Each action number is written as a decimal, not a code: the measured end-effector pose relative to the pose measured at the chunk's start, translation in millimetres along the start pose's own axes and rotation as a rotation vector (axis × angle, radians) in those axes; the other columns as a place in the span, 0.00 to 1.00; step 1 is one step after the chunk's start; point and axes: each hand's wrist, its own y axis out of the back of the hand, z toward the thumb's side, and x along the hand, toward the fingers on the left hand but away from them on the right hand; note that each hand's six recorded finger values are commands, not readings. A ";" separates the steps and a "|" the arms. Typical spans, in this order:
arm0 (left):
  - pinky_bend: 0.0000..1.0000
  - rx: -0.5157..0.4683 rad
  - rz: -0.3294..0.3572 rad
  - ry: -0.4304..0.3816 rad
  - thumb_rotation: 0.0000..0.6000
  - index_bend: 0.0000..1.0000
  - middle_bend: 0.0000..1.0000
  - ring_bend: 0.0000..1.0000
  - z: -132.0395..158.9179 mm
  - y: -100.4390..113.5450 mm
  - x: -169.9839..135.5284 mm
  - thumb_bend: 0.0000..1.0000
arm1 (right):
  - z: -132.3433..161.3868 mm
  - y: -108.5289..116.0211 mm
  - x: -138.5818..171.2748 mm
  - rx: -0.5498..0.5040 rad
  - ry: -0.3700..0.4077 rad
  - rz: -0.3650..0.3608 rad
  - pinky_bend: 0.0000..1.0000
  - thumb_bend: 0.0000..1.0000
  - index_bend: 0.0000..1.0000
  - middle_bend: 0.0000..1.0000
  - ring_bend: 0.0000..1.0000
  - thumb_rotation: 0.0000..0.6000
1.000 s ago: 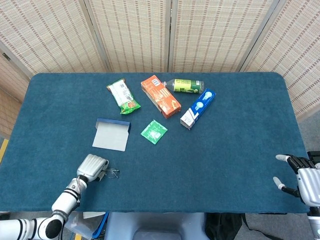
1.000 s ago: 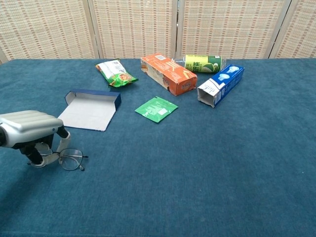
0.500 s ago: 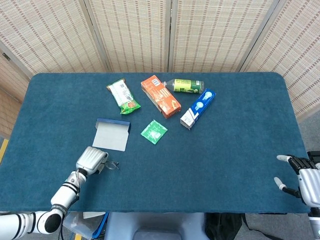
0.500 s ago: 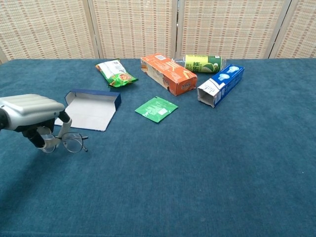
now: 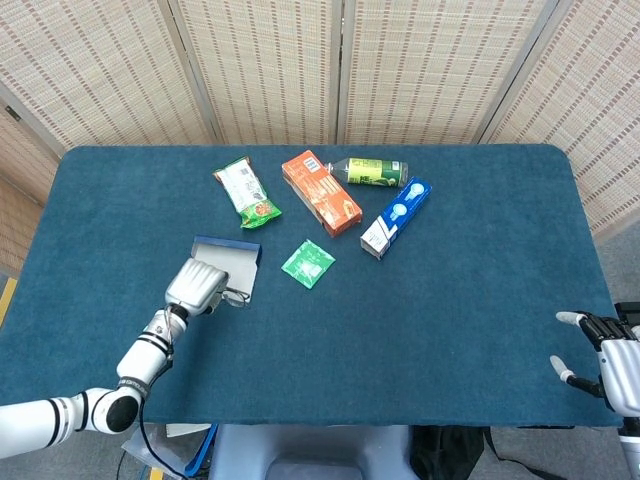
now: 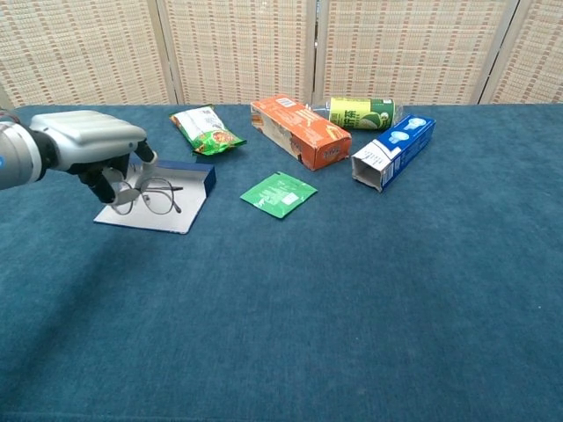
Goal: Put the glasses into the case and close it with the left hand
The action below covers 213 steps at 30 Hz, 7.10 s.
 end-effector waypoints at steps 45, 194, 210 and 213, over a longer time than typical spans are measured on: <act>1.00 0.065 -0.024 0.192 1.00 0.55 1.00 1.00 1.1 -11.7 91.5 0.46 | -8.6 6.0 9.7 0.018 -0.041 -0.004 0.24 0.22 0.29 0.31 0.30 1.00; 0.00 0.029 0.177 0.043 1.00 0.00 0.00 0.00 51.7 -48.6 29.4 0.20 | -3.6 6.6 10.8 0.024 -0.034 -0.008 0.24 0.22 0.29 0.31 0.30 1.00; 0.00 0.042 0.148 0.085 1.00 0.00 0.00 0.00 45.8 -59.5 39.4 0.20 | -5.7 6.7 13.1 0.025 -0.041 -0.007 0.24 0.22 0.29 0.31 0.30 1.00; 0.00 0.042 0.146 0.092 1.00 0.00 0.00 0.00 44.9 -59.2 41.4 0.20 | -6.2 7.1 13.4 0.026 -0.043 -0.008 0.24 0.22 0.29 0.31 0.30 1.00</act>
